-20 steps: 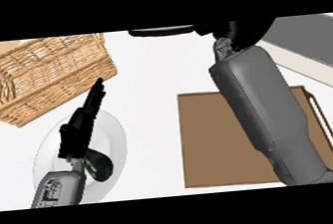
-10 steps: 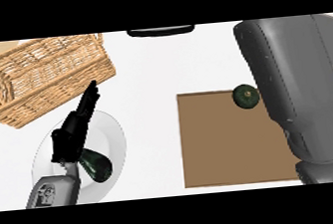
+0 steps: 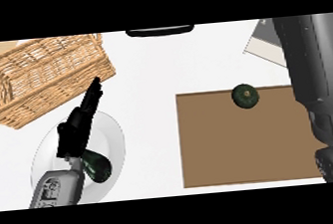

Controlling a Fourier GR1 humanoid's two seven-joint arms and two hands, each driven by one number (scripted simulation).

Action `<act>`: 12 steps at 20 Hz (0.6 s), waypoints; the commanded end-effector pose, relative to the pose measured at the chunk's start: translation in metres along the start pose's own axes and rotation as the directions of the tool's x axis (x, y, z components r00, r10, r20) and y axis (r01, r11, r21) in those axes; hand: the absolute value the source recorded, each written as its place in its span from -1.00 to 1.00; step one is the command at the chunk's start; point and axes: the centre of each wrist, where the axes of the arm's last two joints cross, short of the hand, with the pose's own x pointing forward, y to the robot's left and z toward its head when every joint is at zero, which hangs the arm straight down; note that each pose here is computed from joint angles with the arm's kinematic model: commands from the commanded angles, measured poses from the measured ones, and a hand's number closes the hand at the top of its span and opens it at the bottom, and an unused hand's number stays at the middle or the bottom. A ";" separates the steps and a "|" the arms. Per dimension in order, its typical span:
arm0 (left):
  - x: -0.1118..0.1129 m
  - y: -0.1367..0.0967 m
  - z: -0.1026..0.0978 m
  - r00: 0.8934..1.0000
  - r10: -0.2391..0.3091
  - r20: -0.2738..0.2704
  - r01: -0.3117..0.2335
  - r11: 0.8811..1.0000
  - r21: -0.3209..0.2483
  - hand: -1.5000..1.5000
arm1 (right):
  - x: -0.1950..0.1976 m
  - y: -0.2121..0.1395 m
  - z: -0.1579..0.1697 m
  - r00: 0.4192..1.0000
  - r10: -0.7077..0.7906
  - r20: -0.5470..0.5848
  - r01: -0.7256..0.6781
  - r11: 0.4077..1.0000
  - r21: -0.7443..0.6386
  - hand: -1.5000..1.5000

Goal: Pick the lemon from the tray and place it in the tiered shelf

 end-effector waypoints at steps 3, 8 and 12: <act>0.005 0.000 0.011 1.000 -0.009 0.001 0.009 1.000 -0.006 0.00 | -0.002 0.000 -0.012 0.998 0.036 -0.059 -0.038 0.999 -0.022 1.00; -0.001 0.004 -0.001 1.000 0.001 0.000 -0.001 1.000 0.003 0.00 | -0.019 0.012 -0.040 0.994 0.109 -0.012 -0.110 0.991 -0.076 1.00; 0.002 -0.009 0.003 1.000 -0.004 0.020 0.005 1.000 -0.014 0.00 | -0.040 0.029 -0.066 0.985 0.168 -0.025 -0.169 0.982 -0.082 1.00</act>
